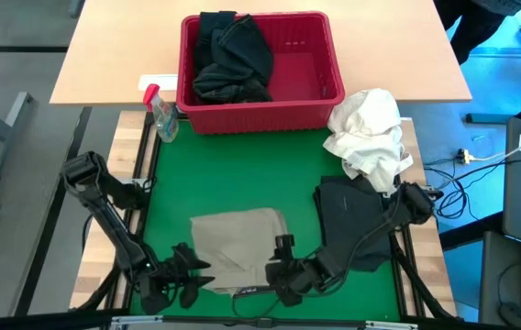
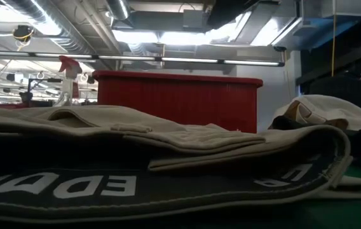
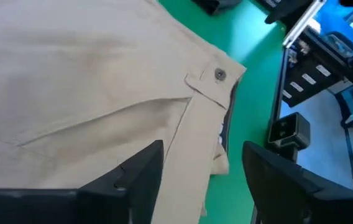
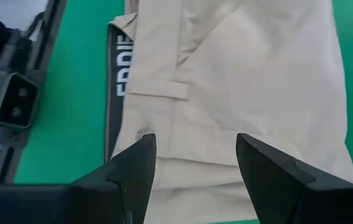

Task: Fold Laundry from Bin
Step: Stack the brown shorts on top of the black shorts

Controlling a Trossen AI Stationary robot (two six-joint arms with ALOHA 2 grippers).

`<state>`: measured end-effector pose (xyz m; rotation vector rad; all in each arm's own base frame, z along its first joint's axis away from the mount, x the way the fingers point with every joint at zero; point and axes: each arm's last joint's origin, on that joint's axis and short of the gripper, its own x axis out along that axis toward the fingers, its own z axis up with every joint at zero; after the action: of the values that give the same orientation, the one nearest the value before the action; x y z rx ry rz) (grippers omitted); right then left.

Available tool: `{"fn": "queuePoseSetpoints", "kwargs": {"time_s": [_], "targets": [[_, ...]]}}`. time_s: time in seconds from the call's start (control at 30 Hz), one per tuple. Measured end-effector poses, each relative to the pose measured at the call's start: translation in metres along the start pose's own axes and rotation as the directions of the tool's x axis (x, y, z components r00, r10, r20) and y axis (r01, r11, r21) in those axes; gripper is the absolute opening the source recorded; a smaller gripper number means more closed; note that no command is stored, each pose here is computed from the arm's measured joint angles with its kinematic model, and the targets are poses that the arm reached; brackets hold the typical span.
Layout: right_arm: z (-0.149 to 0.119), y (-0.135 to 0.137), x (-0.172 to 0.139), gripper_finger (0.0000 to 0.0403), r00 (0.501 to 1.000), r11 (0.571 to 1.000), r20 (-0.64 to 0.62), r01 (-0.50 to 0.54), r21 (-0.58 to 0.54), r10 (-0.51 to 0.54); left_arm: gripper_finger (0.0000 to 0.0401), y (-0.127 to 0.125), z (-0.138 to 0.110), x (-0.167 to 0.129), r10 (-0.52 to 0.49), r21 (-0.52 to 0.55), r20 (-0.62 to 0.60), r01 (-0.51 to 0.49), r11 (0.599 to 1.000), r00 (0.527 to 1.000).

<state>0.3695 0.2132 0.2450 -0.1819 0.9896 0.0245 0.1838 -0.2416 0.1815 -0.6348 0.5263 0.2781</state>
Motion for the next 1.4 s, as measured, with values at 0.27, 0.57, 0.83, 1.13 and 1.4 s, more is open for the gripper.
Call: {"fn": "queuePoseSetpoints", "kwargs": {"time_s": [0.27,0.57,0.83,1.13,1.4], "targets": [[0.001,-0.003,0.001,0.0222,0.998,0.998,0.016,0.055,0.01,-0.055,0.0241,0.003,0.008,0.011,0.023,-0.022,-0.067,-0.024,0.999,0.997],[0.016,-0.003,0.001,0.0223,0.988,0.997,0.151,0.026,0.074,-0.037,0.0239,0.001,0.019,0.005,0.008,0.026,-0.023,-0.008,1.0,1.0],[0.033,-0.054,0.011,0.0285,0.99,0.976,0.134,0.011,0.217,-0.041,0.0238,0.001,0.046,-0.008,-0.007,0.076,0.045,0.004,0.997,0.999],[0.035,-0.132,0.02,0.0369,0.995,0.945,-0.018,-0.084,0.315,0.094,0.0238,0.017,0.069,-0.018,0.079,0.136,0.05,-0.086,0.987,0.996],[0.022,-0.157,0.0,0.0376,0.968,0.969,-0.223,-0.059,0.241,0.114,0.0238,0.029,0.087,-0.015,0.172,0.144,0.116,-0.188,0.972,0.978]]}}
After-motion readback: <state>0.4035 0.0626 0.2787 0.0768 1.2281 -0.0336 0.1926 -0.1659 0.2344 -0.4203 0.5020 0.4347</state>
